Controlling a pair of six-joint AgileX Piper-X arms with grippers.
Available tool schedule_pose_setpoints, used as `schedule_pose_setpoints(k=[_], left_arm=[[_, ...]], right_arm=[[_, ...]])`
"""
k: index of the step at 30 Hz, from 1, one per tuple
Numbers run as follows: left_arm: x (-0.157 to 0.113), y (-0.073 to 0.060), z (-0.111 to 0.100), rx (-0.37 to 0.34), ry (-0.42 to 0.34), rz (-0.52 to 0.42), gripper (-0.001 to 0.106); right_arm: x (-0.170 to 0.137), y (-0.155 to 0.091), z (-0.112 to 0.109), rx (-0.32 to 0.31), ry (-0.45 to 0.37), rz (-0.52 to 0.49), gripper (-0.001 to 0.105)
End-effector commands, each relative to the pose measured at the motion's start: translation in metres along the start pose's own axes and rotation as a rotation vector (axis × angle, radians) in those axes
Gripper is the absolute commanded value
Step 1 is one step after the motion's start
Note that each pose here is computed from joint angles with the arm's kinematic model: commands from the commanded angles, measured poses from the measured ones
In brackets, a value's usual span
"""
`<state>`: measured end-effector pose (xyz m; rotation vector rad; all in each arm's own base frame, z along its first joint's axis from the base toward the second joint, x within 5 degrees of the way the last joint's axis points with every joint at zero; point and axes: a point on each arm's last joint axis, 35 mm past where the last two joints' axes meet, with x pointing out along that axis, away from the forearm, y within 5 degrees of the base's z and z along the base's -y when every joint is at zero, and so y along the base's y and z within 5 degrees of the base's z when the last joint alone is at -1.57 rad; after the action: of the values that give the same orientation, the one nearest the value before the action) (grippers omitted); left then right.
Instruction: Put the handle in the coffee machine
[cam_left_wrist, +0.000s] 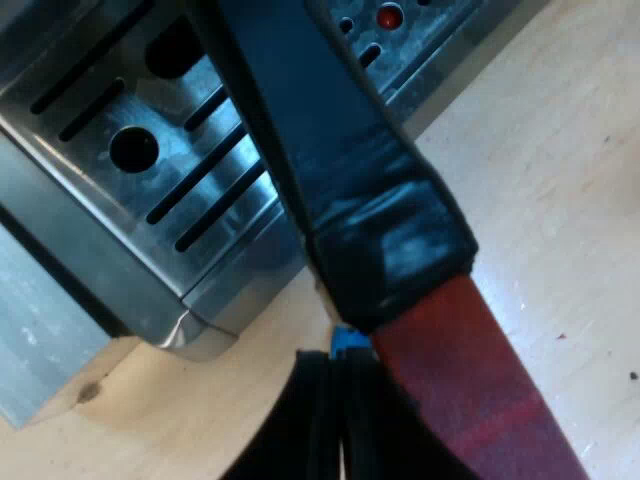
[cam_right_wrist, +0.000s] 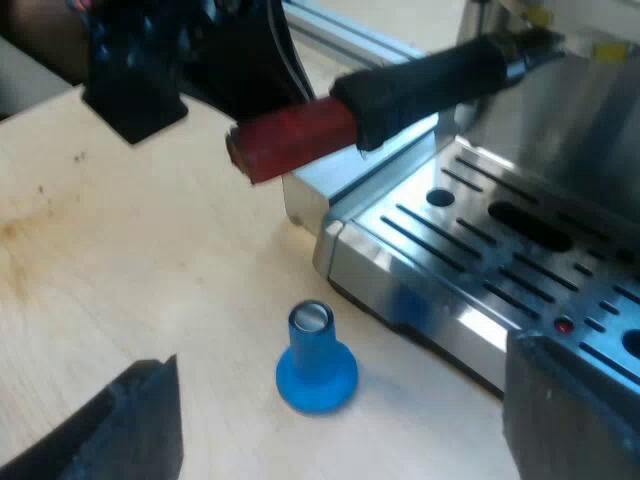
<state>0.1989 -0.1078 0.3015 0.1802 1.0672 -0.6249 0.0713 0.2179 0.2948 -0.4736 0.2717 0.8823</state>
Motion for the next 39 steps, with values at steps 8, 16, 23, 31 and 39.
schedule_pose_setpoints(k=[8,16,23,31,39], left_arm=[[-0.006,-0.043,0.009,0.140,-0.069,-0.262,0.000],[-0.006,-0.058,0.014,0.206,-0.117,-0.298,0.000],[-0.007,-0.062,0.019,0.225,-0.166,-0.384,0.000],[-0.009,-0.063,0.023,0.213,-0.204,-0.397,0.000],[-0.006,-0.060,0.007,0.254,-0.069,-0.363,0.000]], right_arm=[[-0.011,-0.005,0.003,-0.007,-0.020,0.005,0.069],[-0.013,-0.006,0.000,-0.019,0.005,0.008,0.069],[-0.020,-0.010,0.001,-0.011,-0.009,-0.007,0.069],[-0.022,-0.011,0.001,-0.011,-0.010,-0.007,0.069],[-0.022,-0.010,-0.002,-0.019,0.012,-0.004,0.069]])
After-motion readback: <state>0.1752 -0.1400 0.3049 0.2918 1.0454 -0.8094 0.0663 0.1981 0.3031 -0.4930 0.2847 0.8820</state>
